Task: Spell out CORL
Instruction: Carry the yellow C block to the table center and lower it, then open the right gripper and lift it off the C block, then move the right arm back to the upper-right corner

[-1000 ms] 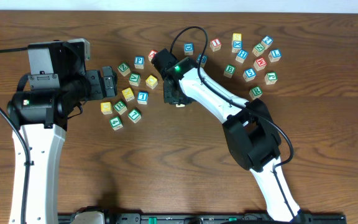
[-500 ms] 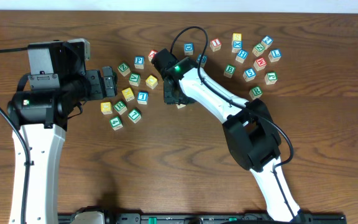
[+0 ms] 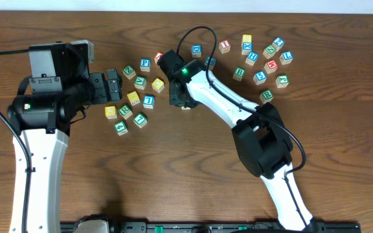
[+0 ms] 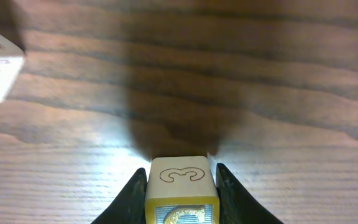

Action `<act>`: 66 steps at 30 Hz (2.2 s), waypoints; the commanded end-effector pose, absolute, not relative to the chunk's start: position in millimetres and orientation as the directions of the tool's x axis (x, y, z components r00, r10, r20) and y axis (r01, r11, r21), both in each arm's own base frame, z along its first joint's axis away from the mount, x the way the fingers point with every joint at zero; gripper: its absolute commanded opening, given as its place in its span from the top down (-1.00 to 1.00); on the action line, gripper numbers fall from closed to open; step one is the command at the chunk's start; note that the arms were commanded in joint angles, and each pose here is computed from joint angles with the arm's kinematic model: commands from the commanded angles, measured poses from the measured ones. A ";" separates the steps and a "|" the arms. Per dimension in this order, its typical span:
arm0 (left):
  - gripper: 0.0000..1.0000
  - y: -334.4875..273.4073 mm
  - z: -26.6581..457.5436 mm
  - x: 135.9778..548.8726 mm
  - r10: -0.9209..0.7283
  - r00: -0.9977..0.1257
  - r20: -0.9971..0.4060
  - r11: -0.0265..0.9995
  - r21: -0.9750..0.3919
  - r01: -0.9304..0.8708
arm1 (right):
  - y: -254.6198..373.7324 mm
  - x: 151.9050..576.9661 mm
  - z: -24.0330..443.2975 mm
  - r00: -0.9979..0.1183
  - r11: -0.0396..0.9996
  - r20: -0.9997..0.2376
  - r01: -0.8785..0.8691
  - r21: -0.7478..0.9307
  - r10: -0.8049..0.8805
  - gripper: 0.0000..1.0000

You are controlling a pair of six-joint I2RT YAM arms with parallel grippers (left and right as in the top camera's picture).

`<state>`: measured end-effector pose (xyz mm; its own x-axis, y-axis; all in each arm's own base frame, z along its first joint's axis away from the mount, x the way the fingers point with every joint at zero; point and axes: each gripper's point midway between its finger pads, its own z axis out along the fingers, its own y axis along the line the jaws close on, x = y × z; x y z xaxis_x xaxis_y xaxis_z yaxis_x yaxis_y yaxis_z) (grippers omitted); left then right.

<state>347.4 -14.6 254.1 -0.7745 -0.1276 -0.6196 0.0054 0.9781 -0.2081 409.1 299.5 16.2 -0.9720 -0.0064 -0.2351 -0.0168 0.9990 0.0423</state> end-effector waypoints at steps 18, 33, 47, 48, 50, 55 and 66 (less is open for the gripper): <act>-0.98 -14.1 263.3 350.4 -0.113 -0.760 -0.640 0.980 -0.199 0.023 | 296.3 411.8 12.8 -0.969 1.000 -0.248 0.000 0.028 0.007 0.18; -0.99 -14.1 263.3 350.4 -0.113 -0.760 -0.640 0.980 -0.199 0.023 | 286.1 443.4 131.1 -0.906 0.986 -0.422 -0.098 0.135 -0.033 -0.15; -0.98 -14.1 263.3 350.4 -0.113 -0.760 -0.640 0.980 -0.199 0.023 | 250.9 447.3 133.8 -0.917 0.992 -0.397 -0.088 0.095 -0.043 -0.17; -0.98 -14.1 263.3 350.4 -0.113 -0.760 -0.640 0.980 -0.199 0.023 | 251.5 447.1 133.7 -0.917 0.991 -0.396 -0.089 0.098 -0.043 -0.17; -0.98 -14.1 263.3 350.4 -0.113 -0.760 -0.640 0.980 -0.199 0.023 | 255.4 446.6 134.1 -0.918 0.988 -0.393 -0.099 0.117 -0.045 -0.20; -0.99 -14.1 263.3 350.4 -0.113 -0.760 -0.640 0.980 -0.199 0.023 | 273.7 446.5 138.0 -0.907 0.963 -0.405 -0.202 0.177 -0.116 -0.24; -0.98 -14.1 263.3 350.4 -0.113 -0.760 -0.640 0.980 -0.199 0.023 | 305.9 451.8 151.4 -0.830 0.888 -0.496 -0.404 0.219 -0.256 -0.20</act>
